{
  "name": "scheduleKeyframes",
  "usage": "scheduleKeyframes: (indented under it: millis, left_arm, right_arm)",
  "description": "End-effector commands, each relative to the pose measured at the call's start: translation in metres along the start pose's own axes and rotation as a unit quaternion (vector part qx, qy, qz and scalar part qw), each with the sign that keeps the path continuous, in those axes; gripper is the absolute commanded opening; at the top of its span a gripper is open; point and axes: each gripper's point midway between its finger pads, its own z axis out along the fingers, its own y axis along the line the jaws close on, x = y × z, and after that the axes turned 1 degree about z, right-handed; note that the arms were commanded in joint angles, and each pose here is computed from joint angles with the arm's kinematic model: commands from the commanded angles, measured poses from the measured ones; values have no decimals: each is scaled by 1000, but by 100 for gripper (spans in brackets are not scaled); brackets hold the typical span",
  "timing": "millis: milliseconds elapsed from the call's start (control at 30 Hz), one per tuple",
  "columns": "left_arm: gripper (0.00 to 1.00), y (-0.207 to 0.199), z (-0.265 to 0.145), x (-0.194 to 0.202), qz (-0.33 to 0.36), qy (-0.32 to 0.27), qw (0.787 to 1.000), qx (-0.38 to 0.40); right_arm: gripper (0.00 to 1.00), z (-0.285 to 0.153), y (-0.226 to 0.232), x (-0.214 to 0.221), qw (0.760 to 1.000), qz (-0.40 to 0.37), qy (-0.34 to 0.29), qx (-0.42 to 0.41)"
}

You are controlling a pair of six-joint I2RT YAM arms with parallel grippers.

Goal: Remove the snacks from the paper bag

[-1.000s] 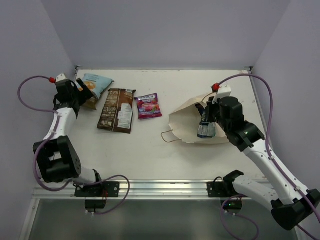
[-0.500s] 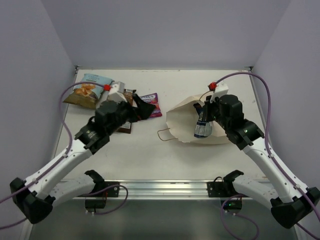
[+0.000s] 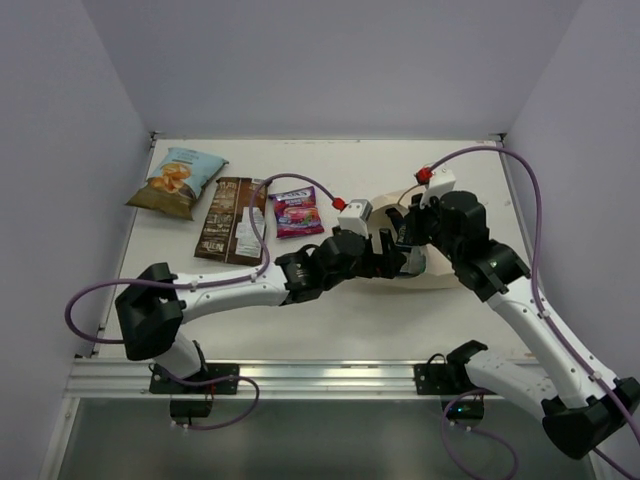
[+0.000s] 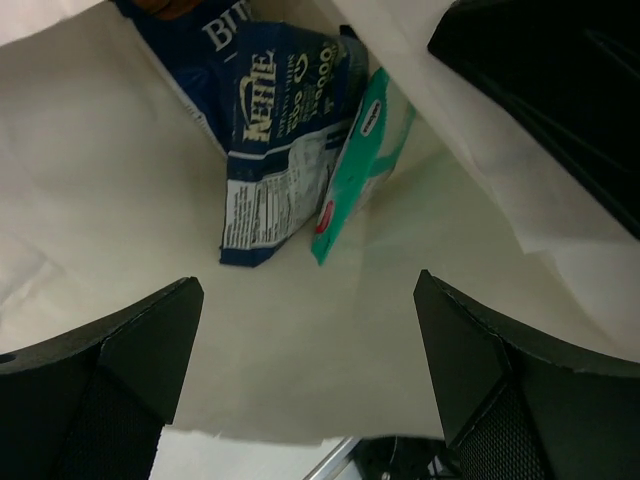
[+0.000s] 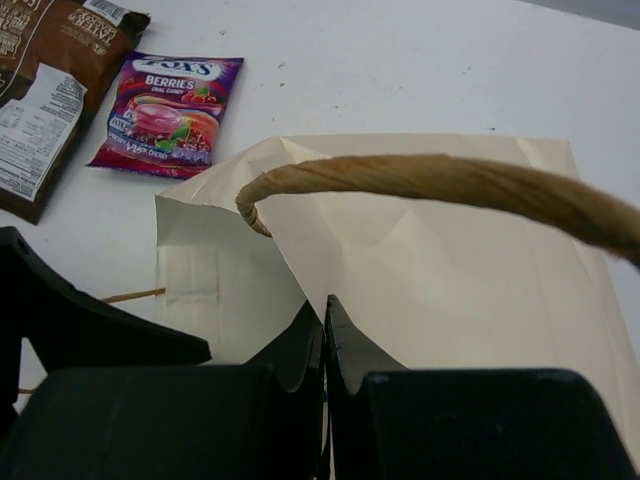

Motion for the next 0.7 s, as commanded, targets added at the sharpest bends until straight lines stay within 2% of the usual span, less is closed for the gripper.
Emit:
scheduleKeyframes:
  millis: [0,267,400,667]
  left_arm:
    - [94,-31,13,-40,-31,-85,995,30]
    - [91,-15,37,-38,-27,-143,989,20]
    - [91,-2,48,-21,-14,-139,990,16]
    - [91,19,53,-15,-4,-142,990,-25]
  right_arm:
    - [0,-14,2,-14,1000,-4,-18,-10]
    - [0,-32,20,-27,997,18,-36,-62]
    - [0,-35,26,-33,996,38,-37,-75]
    - [0,-38,34,-33,994,43,-31,-97]
